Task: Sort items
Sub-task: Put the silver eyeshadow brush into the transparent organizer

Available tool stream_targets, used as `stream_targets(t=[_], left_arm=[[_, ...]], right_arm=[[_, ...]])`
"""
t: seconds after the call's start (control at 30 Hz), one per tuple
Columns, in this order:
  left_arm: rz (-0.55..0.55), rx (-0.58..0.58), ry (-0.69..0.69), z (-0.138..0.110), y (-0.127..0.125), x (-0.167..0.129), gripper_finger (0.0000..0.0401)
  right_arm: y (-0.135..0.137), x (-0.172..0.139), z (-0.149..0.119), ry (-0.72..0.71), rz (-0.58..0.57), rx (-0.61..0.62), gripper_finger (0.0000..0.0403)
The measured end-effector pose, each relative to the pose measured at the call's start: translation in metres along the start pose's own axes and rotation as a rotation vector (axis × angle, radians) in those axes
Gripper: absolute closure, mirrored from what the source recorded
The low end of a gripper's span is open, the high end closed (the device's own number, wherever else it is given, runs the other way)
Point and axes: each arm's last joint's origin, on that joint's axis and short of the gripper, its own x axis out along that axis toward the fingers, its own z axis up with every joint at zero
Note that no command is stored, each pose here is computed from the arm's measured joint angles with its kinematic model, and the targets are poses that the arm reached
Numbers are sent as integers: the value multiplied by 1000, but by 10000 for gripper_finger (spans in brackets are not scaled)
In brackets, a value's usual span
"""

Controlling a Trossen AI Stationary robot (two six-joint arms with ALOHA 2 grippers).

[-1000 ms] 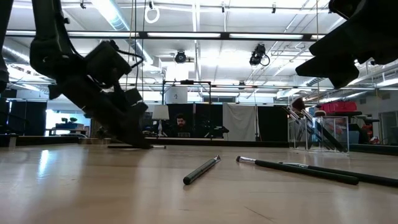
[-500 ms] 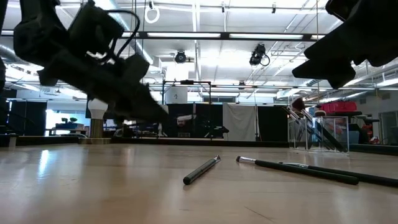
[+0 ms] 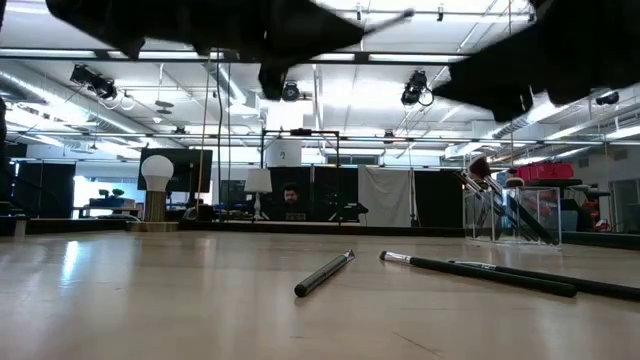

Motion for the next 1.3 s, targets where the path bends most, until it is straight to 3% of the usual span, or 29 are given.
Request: stream_targets(t=[0.23, 0.3, 0.43, 0.63, 0.77, 1.07, 1.3], left_arm=[[-66, 45, -39, 12, -22, 2, 384], [-74, 50, -43, 13, -25, 1, 385], [-74, 52, -43, 13, -26, 1, 384], [-60, 58, -40, 13, -25, 1, 383], [-62, 58, -39, 13, -25, 1, 382], [-71, 56, -39, 13, -26, 1, 377], [-42, 59, -26, 12, -24, 2, 338]], right_arm=[[-6, 3, 26, -274, -73, 71, 195], [-10, 4, 29, -299, -63, 90, 195], [-11, 11, 35, -325, 81, 83, 195], [-2, 25, 53, -316, 82, 26, 199], [1, 30, 55, -277, 79, -2, 234], [2, 30, 55, -274, 72, -10, 378], [4, 18, 59, -159, 41, -20, 387]])
